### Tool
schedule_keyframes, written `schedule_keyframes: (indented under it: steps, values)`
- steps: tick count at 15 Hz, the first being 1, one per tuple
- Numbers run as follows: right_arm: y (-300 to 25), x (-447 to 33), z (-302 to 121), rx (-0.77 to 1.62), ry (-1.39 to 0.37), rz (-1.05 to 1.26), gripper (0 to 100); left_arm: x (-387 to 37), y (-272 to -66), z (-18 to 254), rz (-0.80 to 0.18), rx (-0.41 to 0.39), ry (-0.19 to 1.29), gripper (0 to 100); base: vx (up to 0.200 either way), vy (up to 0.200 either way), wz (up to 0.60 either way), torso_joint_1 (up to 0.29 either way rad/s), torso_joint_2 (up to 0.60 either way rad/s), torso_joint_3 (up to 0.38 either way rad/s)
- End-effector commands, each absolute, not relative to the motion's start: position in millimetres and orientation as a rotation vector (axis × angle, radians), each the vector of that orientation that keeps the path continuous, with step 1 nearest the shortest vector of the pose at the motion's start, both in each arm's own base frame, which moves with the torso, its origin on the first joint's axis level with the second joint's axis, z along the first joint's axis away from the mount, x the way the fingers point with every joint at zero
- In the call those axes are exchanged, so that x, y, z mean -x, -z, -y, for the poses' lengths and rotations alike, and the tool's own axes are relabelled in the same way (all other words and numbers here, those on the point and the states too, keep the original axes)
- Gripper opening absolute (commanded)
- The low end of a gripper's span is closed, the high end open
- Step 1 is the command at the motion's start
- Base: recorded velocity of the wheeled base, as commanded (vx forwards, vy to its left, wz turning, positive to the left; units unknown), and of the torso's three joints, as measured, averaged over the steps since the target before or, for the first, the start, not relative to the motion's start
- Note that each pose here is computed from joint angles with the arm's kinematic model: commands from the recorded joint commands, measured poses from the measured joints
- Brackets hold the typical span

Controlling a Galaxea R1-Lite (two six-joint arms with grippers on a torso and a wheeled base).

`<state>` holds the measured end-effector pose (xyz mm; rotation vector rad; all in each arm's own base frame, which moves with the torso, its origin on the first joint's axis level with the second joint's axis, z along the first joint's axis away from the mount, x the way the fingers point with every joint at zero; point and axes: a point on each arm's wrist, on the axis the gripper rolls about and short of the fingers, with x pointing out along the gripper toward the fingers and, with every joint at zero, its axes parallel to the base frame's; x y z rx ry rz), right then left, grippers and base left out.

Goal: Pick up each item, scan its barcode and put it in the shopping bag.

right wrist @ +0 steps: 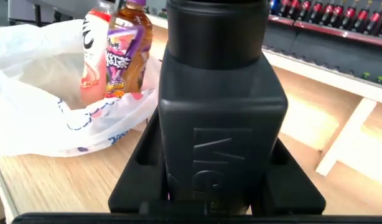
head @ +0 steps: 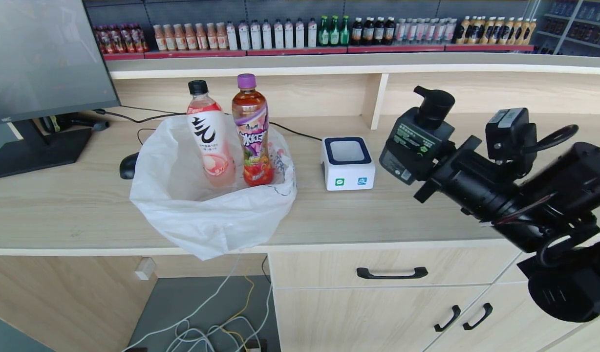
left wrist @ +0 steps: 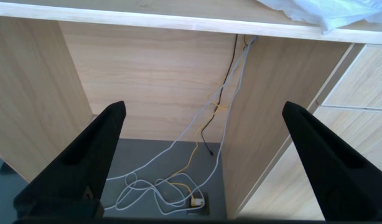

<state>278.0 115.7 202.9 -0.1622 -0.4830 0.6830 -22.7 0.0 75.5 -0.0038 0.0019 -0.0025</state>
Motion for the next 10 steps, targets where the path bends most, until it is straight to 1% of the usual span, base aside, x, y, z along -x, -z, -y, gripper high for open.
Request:
schedule_keyframes:
  steps: [1,2,3,6,10]
  values:
    - [-215.4,-242.7,-95.5,0.048,-0.548,0.463,0,22.7,-75.5,0.0,-0.002,0.005,0.002,100,0.000,0.000,0.00,0.000,0.00,0.000]
    - [-215.3,-241.6,-92.2,0.028,-0.494,0.455,0,22.7,-75.5,0.0,-0.002,0.005,0.002,100,0.000,0.000,0.00,0.000,0.00,0.000]
    - [-215.5,-239.2,-92.3,0.001,-0.481,0.448,0,22.7,-75.5,0.0,-0.002,0.005,0.003,100,0.000,0.000,0.00,0.000,0.00,0.000]
    - [-215.7,-235.1,-96.4,-0.012,-0.495,0.446,0,22.7,-75.5,0.0,-0.002,0.005,0.002,100,0.000,0.000,0.00,0.000,0.00,0.000]
    - [-216.6,-239.1,-95.2,-0.074,-0.454,0.435,0,22.7,-75.5,0.0,-0.002,0.005,0.002,100,0.000,0.000,0.00,0.000,0.00,0.000]
